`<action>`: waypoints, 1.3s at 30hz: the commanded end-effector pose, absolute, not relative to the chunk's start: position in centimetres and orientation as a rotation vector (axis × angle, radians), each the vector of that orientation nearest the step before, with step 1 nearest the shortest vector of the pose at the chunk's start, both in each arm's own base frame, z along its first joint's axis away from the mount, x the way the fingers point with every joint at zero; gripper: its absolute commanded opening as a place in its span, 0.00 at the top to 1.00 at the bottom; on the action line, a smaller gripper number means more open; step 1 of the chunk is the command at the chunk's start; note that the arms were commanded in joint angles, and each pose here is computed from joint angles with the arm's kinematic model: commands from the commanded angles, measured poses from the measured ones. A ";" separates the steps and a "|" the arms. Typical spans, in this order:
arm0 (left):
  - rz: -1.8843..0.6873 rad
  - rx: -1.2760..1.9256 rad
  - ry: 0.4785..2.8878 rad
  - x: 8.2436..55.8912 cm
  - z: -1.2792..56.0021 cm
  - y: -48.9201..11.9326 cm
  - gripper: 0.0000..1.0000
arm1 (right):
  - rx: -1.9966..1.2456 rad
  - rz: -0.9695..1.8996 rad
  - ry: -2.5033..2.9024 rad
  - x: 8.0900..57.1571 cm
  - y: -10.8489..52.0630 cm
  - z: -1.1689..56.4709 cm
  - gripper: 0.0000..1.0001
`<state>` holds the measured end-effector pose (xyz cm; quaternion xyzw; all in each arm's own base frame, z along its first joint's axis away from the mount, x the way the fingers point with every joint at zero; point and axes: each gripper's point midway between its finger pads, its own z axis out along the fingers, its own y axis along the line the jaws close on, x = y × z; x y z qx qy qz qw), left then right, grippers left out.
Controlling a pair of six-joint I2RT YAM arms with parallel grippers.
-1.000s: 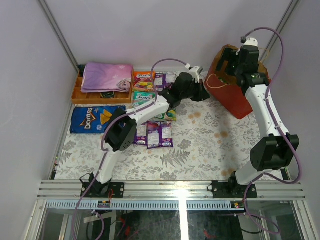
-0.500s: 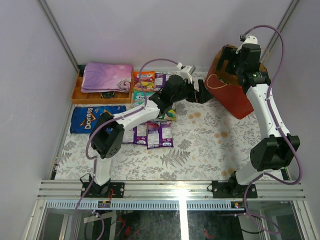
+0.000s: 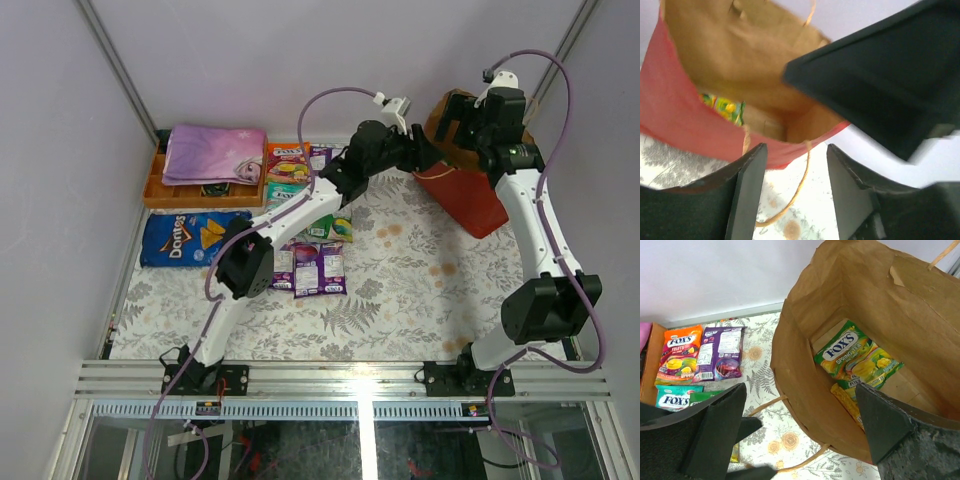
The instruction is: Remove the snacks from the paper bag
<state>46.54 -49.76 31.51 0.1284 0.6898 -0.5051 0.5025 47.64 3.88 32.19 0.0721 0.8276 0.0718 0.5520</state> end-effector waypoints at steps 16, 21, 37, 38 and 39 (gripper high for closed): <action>-1.099 0.226 1.759 46.9 26.6 -46.3 0.74 | 0.118 0.202 1.832 46.0 4.5 37.1 0.02; -1.100 0.200 1.660 44.7 30.3 -43.6 0.27 | 0.111 0.197 1.821 45.7 4.4 37.6 0.02; -1.171 0.194 1.708 46.8 31.1 -44.9 0.21 | 0.107 0.187 1.791 44.7 4.2 38.6 0.02; -1.168 0.193 1.717 47.1 30.8 -45.2 0.22 | 0.105 0.184 1.788 44.6 4.1 38.8 0.02; -1.167 0.192 1.722 47.4 30.6 -45.4 0.22 | 0.106 0.181 1.785 44.5 4.1 38.8 0.02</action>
